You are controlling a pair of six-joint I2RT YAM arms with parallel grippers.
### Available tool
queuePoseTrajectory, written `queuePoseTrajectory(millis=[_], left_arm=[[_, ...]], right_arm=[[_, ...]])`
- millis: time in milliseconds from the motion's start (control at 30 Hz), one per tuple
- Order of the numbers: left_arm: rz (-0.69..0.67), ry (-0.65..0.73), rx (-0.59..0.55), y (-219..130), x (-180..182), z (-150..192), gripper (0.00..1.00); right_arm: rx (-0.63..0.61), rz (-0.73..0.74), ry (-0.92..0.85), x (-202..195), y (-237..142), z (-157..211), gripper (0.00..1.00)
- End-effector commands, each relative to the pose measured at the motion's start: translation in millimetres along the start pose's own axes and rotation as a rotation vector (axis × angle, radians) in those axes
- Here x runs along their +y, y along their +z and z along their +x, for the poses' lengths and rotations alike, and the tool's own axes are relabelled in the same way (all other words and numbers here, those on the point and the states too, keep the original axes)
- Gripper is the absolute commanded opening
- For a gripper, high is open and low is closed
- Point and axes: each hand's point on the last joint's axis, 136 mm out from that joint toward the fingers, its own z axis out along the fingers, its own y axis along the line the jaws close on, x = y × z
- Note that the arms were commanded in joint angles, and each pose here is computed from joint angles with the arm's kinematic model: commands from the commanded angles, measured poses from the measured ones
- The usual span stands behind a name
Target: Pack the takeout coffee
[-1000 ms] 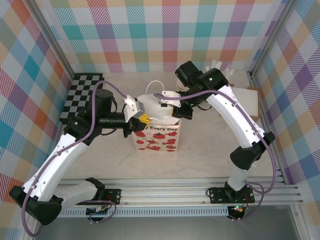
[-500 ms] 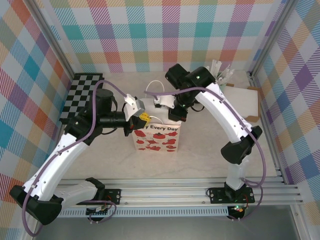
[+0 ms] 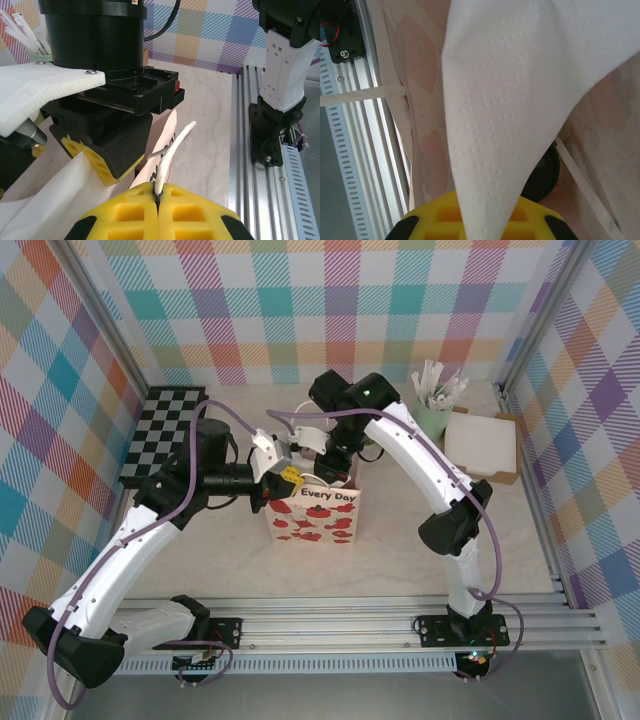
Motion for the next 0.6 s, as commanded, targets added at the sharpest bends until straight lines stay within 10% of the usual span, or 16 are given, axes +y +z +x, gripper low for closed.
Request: queuePoseTrajectory(millis=[0,567], left_arm=[[0.030,-0.019,-0.015,5.3,-1.3,-1.5,0.00],[0.011,-0.025,-0.013,3.3,-0.8,1.3,0.00]], right_arm=[[0.039,-0.076,0.067,21.4,-2.6,8.0,0.02],[-0.262,0.046,-0.047,20.6,-20.9,-36.1,0.60]])
